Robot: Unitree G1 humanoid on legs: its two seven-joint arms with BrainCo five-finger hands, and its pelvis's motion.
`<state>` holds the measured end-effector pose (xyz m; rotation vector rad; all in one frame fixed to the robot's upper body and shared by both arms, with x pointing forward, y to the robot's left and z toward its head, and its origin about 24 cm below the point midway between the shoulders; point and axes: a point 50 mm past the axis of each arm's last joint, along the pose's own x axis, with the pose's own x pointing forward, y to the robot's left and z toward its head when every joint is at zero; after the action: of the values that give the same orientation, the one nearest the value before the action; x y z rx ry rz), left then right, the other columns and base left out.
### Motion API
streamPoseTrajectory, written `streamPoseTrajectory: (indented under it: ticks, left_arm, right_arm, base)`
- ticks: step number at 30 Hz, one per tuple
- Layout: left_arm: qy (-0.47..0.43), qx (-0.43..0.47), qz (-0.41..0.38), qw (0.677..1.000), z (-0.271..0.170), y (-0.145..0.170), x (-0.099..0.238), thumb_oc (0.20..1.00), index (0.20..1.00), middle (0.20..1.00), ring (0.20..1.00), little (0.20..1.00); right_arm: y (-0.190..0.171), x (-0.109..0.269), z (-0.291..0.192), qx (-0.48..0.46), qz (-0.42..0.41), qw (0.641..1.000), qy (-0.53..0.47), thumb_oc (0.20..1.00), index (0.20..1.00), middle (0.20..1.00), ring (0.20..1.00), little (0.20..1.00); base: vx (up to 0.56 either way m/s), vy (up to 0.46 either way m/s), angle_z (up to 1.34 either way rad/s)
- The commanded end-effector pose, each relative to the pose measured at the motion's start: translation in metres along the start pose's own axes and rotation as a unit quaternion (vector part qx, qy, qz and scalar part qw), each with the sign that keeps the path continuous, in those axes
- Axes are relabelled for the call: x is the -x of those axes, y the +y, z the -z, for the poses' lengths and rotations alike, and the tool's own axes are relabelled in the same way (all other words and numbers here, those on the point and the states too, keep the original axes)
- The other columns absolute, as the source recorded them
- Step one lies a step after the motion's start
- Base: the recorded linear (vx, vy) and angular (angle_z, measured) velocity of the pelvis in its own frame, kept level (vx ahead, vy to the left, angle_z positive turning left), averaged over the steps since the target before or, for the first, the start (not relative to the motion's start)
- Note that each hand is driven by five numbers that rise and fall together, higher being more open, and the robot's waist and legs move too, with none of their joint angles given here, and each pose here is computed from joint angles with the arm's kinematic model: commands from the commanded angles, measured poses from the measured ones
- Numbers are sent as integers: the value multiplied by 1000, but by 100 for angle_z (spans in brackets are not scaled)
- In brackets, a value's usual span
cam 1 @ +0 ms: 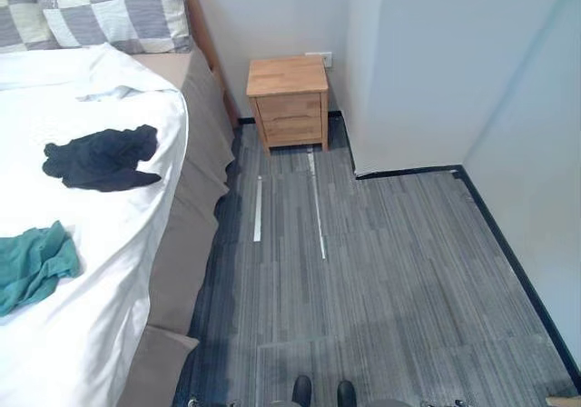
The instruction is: Tidy up the quilt and then pick up the clothes from the bed and put them into the laundry hamper.
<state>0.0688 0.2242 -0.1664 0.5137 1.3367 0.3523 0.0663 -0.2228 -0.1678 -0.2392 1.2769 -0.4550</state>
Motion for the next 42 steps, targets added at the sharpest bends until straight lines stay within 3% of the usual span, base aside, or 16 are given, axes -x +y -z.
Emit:
streamPoseTrajectory:
  ticks: [1, 10, 17, 21, 30, 33, 37, 42]
  left_arm:
    - [-2, 5, -15, 1000, 0, -1, 1, 1000, 1000, 1000, 1000, 1000]
    - [25, 2, -21, 999, 8, 9, -3, 1000, 1000, 1000, 1000, 1000]
    - [14, -3, -18, 1000, 5, 14, -5, 1000, 1000, 1000, 1000, 1000]
    - [-27, -2, -6, 1000, -14, 0, 0, 1000, 1000, 1000, 1000, 1000]
    - [-68, -115, -1, 991, -27, -7, 3, 1000, 1000, 1000, 1000, 1000]
    - [-65, -101, 9, 993, -28, -11, 5, 1000, 1000, 1000, 1000, 1000]
    - [-18, -15, -3, 1000, -22, -5, 3, 1000, 1000, 1000, 1000, 1000]
    - [-53, 19, -20, 998, -22, -3, 3, 1000, 1000, 1000, 1000, 1000]
  right_arm:
    - [-1, 1, 5, 11, 8, 1000, -4, 1000, 1000, 1000, 1000, 1000]
    - [10, 3, -30, -21, -18, 997, -73, 1000, 1000, 1000, 1000, 1000]
    - [19, 7, 3, 18, -42, 999, -14, 1000, 1000, 1000, 1000, 1000]
    - [9, 4, 12, 17, -25, 1000, 3, 1000, 1000, 1000, 1000, 1000]
    - [-9, 5, 45, 22, 13, 997, 66, 1000, 1000, 1000, 1000, 1000]
    - [-9, 3, 34, -5, 2, 999, 35, 1000, 1000, 1000, 1000, 1000]
    - [-5, 0, 0, 39, -11, 999, -34, 1000, 1000, 1000, 1000, 1000]
    - [0, 1, -45, 8, -27, 993, -118, 1000, 1000, 1000, 1000, 1000]
  base:
    - [62, 80, 5]
    - [55, 162, 1]
    - [179, 105, -4]
    - [370, -12, 24]
    - [481, 2, 28]
    - [570, -47, 56]
    - [373, -108, 12]
    - [284, 54, -58]
